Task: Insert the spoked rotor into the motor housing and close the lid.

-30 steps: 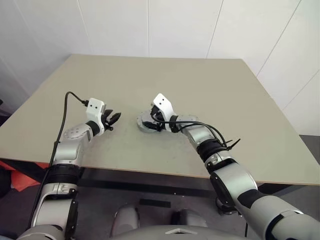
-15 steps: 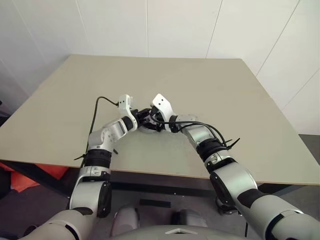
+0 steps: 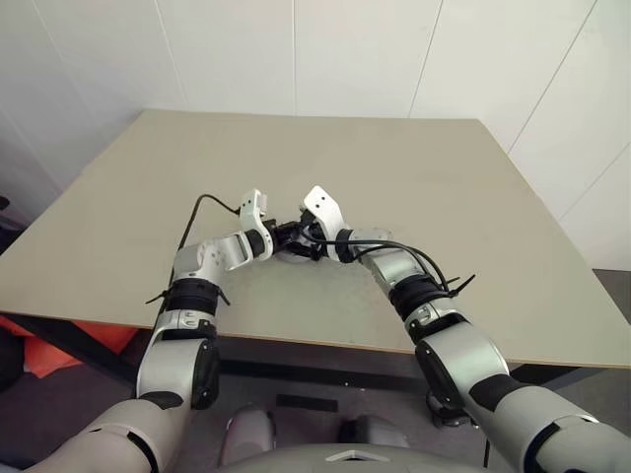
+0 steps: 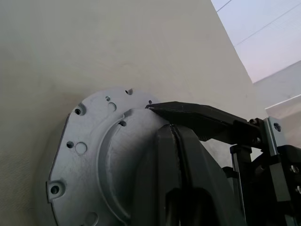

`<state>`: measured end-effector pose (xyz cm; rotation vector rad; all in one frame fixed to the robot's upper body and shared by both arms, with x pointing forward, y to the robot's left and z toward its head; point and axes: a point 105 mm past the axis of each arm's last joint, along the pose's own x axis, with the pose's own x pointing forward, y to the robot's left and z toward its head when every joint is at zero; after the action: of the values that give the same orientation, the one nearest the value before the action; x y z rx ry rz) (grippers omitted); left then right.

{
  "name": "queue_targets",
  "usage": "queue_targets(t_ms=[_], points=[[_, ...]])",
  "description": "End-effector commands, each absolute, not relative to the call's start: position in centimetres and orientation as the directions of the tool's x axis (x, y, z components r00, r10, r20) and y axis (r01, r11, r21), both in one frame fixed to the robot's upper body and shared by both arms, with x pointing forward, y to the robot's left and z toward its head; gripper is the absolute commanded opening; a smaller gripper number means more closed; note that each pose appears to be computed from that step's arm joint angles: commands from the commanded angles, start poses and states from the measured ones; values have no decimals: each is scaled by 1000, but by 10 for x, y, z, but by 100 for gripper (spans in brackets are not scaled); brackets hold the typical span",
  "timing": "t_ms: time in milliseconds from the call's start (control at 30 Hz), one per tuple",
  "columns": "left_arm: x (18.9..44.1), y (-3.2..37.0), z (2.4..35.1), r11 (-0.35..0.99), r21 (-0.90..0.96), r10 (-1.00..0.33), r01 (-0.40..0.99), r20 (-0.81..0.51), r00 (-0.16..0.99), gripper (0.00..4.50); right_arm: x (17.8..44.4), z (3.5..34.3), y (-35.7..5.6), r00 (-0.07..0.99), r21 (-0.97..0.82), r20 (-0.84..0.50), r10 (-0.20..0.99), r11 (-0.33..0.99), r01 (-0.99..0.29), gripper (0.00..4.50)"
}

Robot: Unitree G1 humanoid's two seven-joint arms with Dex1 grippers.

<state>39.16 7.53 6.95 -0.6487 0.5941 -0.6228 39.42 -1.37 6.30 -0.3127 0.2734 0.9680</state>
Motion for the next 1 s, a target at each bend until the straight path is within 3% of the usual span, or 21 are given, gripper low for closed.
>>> queue_targets(t_ms=[33, 300, 333, 433, 700, 833, 1000], points=[[383, 83, 47, 668, -702, -661, 247, -406, 631, 5, 401, 53, -36, 595, -161, -418, 687, 588, -793, 312], [385, 90, 44, 690, -692, -629, 213, -428, 649, 5, 402, 59, -34, 589, -123, -390, 708, 594, -795, 312], [385, 89, 44, 693, -689, -627, 213, -431, 649, 0, 401, 60, -33, 584, -123, -389, 713, 588, -800, 384], [384, 88, 43, 696, -686, -626, 212, -434, 648, 0, 401, 66, -31, 584, -141, -371, 722, 578, -804, 446], [385, 91, 45, 668, -721, -635, 185, -423, 647, 0, 394, 99, -25, 525, -191, -306, 794, 489, -851, 446], [384, 89, 47, 647, -741, -651, 179, -414, 636, 0, 382, 116, -31, 472, -314, -333, 816, 375, -872, 446], [384, 89, 53, 610, -772, -674, 177, -388, 629, 0, 376, 134, -40, 466, -393, -341, 816, 327, -859, 446]])
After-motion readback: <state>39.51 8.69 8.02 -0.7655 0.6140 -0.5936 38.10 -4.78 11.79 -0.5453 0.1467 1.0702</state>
